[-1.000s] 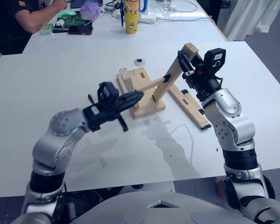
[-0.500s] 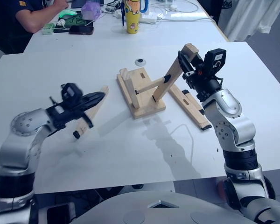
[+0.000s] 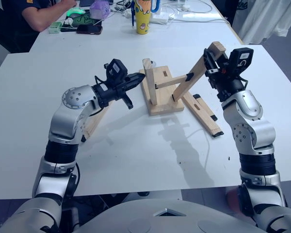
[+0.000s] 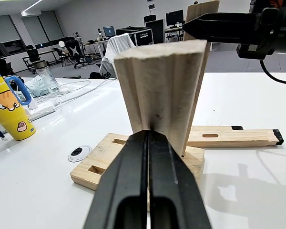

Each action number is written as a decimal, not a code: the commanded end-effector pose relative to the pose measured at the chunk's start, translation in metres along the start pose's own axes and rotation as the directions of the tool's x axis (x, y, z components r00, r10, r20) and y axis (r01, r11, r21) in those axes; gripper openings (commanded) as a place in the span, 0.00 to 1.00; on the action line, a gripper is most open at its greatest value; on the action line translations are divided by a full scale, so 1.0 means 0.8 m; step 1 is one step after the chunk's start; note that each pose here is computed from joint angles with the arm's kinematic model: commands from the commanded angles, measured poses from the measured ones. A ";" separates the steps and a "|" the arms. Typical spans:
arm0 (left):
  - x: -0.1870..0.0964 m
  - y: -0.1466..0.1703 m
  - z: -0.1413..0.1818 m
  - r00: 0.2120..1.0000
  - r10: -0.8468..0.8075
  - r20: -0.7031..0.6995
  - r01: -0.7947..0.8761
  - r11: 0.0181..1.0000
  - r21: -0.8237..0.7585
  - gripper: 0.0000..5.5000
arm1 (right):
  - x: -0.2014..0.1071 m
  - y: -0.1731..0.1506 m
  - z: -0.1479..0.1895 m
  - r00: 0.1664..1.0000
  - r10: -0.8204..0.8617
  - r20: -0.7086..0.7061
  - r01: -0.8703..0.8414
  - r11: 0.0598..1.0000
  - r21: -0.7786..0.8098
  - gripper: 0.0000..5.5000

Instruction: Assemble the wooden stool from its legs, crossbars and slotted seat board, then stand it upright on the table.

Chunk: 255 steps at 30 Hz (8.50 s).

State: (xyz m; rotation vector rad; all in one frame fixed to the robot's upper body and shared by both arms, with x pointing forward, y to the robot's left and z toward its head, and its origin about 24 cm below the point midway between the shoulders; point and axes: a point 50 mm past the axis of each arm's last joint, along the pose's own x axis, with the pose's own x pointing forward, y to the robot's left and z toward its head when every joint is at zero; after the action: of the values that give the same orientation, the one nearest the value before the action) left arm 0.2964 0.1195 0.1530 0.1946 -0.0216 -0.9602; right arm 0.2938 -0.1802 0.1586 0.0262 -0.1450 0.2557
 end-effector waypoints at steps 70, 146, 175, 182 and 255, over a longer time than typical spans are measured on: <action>-0.052 0.012 -0.004 0.925 0.359 0.123 -0.355 0.933 -0.055 0.00 | -0.015 0.032 -0.045 0.858 0.463 -0.221 -0.335 0.832 0.443 0.43; -0.069 0.007 0.006 0.882 0.440 0.169 -0.432 0.898 -0.080 0.00 | 0.026 0.048 -0.043 0.905 0.354 -0.237 -0.244 0.887 0.393 0.00; -0.095 0.060 -0.032 0.693 0.721 -0.011 -0.720 0.693 0.028 0.00 | 0.013 -0.043 -0.033 0.946 -0.283 -0.156 0.301 0.948 0.106 0.00; -0.082 0.075 -0.037 0.703 0.710 -0.041 -0.686 0.693 0.221 0.00 | -0.043 -0.012 -0.053 0.939 -0.242 -0.244 0.221 0.969 -0.111 0.00; -0.107 0.090 -0.031 0.697 0.717 -0.028 -0.711 0.695 0.108 0.00 | 0.013 0.032 -0.080 0.918 0.074 -0.389 -0.168 0.962 -0.215 0.00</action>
State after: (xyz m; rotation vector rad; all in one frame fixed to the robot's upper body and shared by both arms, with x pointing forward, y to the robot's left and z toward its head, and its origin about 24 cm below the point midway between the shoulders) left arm 0.3193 0.2542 0.1509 0.2710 -0.1056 0.0185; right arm 0.3037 -0.1503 0.0944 -0.2729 0.2199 0.3549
